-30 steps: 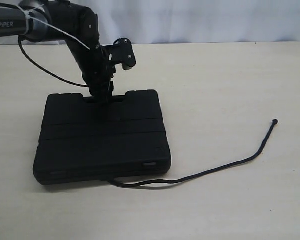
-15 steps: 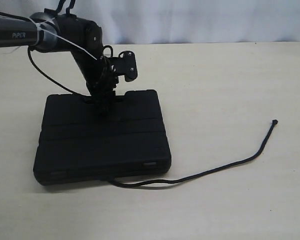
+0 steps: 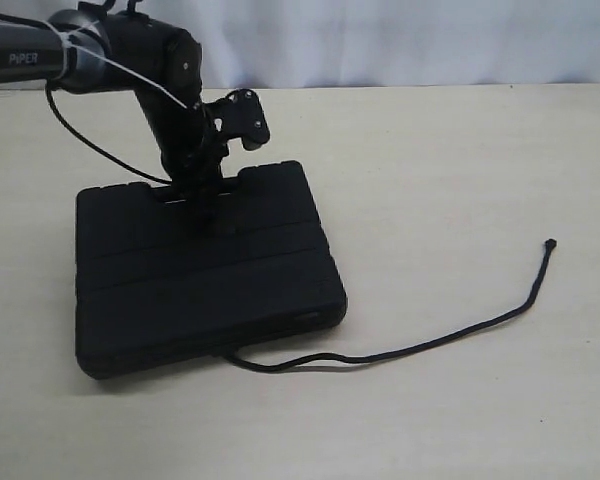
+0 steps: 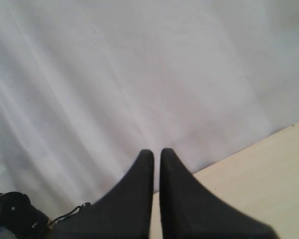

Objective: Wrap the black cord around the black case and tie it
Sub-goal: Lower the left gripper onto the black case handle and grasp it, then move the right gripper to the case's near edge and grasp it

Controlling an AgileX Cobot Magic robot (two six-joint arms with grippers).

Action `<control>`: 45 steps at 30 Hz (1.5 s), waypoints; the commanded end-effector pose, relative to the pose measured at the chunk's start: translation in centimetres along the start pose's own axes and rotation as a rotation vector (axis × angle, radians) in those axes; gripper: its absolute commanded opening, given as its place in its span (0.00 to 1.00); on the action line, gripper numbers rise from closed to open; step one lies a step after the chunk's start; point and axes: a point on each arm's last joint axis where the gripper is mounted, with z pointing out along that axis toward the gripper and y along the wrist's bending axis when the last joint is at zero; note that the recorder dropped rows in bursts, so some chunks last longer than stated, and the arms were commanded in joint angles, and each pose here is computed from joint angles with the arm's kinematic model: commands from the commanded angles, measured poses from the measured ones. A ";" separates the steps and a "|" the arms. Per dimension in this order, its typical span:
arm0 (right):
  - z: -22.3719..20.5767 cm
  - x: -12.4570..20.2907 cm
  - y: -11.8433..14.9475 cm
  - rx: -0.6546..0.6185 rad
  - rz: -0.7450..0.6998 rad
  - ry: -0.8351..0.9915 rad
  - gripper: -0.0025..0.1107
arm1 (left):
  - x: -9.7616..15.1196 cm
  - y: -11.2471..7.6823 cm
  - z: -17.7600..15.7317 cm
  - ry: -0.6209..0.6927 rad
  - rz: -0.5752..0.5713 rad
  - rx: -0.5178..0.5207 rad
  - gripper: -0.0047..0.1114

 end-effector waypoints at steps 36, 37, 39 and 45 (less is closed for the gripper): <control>13.3 0.5 9.8 -0.503 -0.249 0.886 0.19 | 1.8 -0.3 -3.5 0.195 -0.717 -0.038 0.04; 13.4 1.3 9.9 -0.509 -0.290 0.919 0.17 | 1.7 -0.3 -3.5 0.183 -0.723 -0.033 0.04; 13.5 2.6 10.4 -0.512 -0.368 0.935 0.13 | 1.4 -0.4 -3.4 0.154 -0.751 -0.010 0.04; 13.7 3.7 12.5 -0.476 -0.660 0.740 0.09 | 0.4 0.0 -3.3 0.022 -0.848 0.009 0.04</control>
